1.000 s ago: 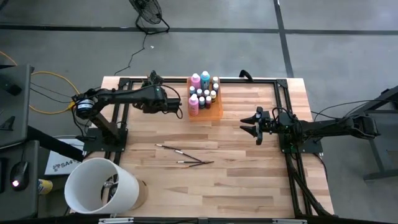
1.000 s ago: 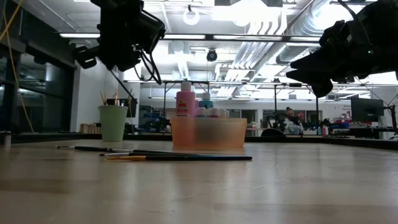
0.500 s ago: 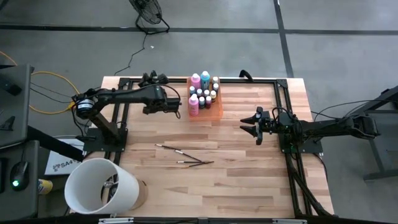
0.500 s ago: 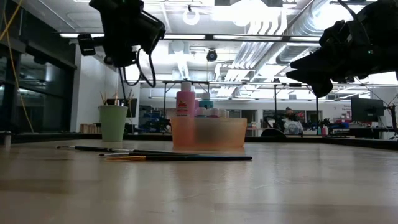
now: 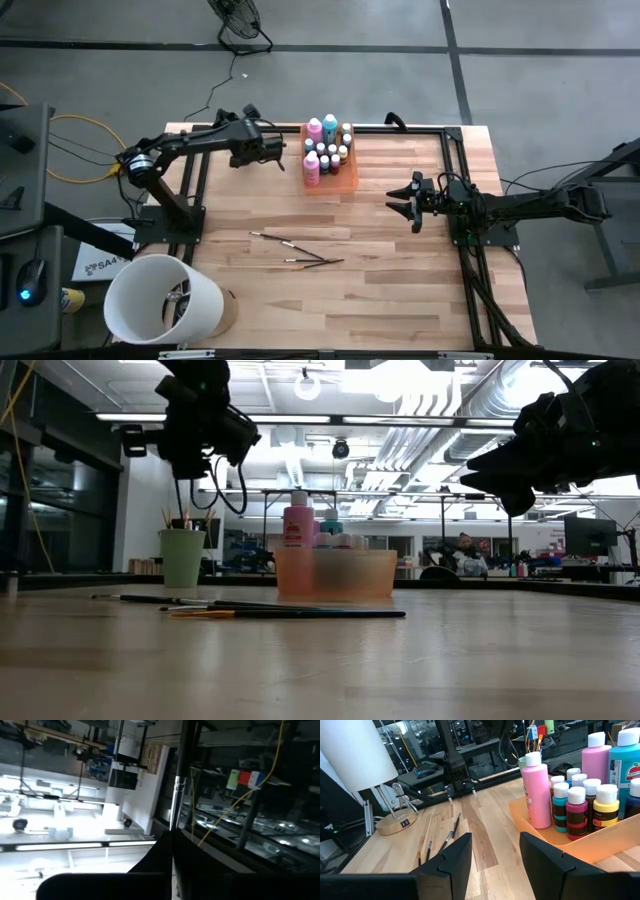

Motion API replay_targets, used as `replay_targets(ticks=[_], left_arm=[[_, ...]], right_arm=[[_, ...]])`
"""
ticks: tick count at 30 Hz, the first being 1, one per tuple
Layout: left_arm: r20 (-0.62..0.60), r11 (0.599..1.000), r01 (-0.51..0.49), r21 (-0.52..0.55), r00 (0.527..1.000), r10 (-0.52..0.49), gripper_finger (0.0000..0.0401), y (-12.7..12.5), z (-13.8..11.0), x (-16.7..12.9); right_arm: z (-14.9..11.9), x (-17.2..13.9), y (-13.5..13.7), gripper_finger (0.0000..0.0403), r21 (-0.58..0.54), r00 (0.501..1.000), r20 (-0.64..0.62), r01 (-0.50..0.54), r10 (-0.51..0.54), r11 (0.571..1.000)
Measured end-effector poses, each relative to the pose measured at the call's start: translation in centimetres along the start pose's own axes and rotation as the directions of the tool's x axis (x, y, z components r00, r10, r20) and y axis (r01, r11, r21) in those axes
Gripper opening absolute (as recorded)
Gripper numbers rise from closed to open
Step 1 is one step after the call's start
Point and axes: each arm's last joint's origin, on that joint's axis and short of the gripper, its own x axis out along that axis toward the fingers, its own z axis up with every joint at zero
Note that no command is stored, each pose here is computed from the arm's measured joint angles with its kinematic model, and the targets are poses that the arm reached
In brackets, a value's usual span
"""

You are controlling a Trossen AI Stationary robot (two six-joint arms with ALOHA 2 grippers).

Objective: Pick & Place Paint Supplies
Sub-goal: Put the white paintbrush into the cup

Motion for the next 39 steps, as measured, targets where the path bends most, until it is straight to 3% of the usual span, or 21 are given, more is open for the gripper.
replay_targets(ticks=[9,16,28,34,39], left_arm=[[-0.006,0.991,0.014,0.136,1.0,-0.013,0.0,0.8,3.6,0.2],[0.022,0.989,0.046,0.138,0.999,-0.049,0.002,0.8,4.5,0.3],[0.012,0.999,0.025,-0.022,1.0,-0.025,0.0159,0.8,4.0,0.0],[0.052,0.993,-0.054,-0.106,0.997,0.06,0.0174,0.2,1.7,-2.4],[0.165,0.969,-0.106,-0.224,0.976,0.145,0.0175,-1.2,-0.9,-5.6]], right_arm=[[0.0,0.0,0.0,0.016,0.0,1.0,0.0,0.0,0.0,1.0],[0.0,0.0,0.0,0.016,0.0,1.0,0.0,0.0,0.0,1.0],[0.0,0.0,0.0,0.016,0.0,1.0,0.0,0.0,0.0,1.0],[0.0,0.0,0.0,0.016,0.0,1.0,0.0,0.0,0.0,1.0],[0.0,0.0,0.0,0.016,0.0,1.0,0.0,0.0,0.0,1.0]])
